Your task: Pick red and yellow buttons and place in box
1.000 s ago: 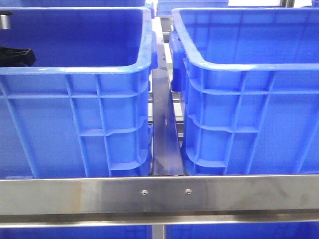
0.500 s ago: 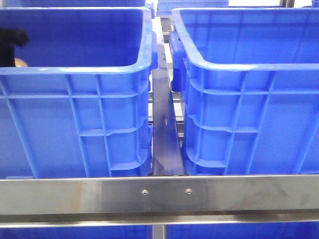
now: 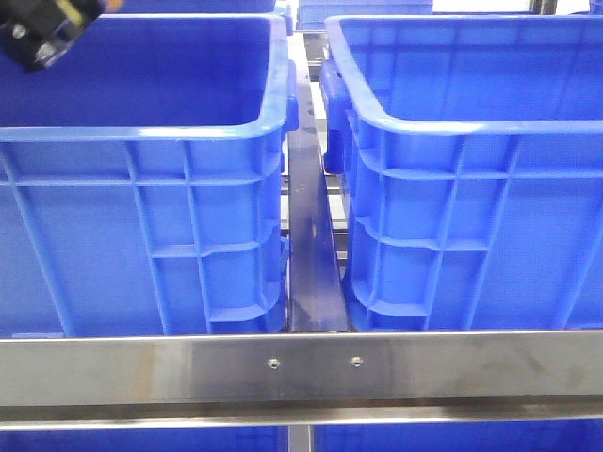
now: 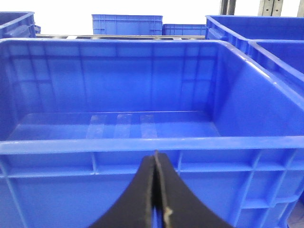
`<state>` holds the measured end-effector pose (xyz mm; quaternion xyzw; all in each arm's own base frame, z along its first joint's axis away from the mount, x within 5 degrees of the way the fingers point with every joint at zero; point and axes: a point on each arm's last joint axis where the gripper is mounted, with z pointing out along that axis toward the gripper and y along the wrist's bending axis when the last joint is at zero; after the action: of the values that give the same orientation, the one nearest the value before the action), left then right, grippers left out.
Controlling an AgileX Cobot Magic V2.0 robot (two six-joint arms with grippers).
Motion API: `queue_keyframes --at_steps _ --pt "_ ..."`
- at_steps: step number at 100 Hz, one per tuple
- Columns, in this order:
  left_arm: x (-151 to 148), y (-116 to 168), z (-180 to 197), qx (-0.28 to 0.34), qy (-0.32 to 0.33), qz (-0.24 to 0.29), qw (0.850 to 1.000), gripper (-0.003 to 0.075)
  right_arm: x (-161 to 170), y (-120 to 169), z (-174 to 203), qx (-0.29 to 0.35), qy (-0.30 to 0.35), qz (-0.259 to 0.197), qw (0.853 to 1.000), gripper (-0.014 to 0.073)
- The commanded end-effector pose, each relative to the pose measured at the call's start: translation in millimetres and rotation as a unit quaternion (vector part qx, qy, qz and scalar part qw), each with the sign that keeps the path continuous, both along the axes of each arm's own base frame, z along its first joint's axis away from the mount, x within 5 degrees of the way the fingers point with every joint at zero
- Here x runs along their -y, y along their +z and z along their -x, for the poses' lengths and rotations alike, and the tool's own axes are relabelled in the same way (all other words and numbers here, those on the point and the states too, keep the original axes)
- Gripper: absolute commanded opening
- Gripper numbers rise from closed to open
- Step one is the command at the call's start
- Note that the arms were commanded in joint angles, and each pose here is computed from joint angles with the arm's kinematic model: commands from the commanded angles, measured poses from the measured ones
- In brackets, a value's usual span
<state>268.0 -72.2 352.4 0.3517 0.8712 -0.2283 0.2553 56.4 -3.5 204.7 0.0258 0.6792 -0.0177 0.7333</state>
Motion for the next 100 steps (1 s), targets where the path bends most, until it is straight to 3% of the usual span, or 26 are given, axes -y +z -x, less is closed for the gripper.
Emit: queue_keyframes --at_steps 1,17,56,78,100 --pt "13.7 26.1 14.8 0.015 -0.038 0.08 0.996 0.0134 -0.8 13.8 3.8 0.059 0.002 0.011 0.998 -0.0064" --pt "34.6 30.4 22.5 0.01 -0.074 0.113 0.991 0.0134 -0.8 13.8 3.8 0.059 0.002 0.011 0.998 -0.0064" --pt "99.1 30.7 62.2 -0.006 -0.212 0.116 0.97 0.0134 -0.8 14.3 3.9 0.061 0.002 0.011 0.998 -0.0064" --pt "115.4 30.7 76.9 -0.011 -0.252 0.116 0.961 0.0134 -1.8 25.0 6.5 0.112 0.006 0.015 0.994 -0.0064" --pt "115.9 30.8 77.4 -0.011 -0.253 0.116 0.96 0.0134 0.3 53.5 13.2 0.031 -0.007 0.001 0.999 -0.0064"
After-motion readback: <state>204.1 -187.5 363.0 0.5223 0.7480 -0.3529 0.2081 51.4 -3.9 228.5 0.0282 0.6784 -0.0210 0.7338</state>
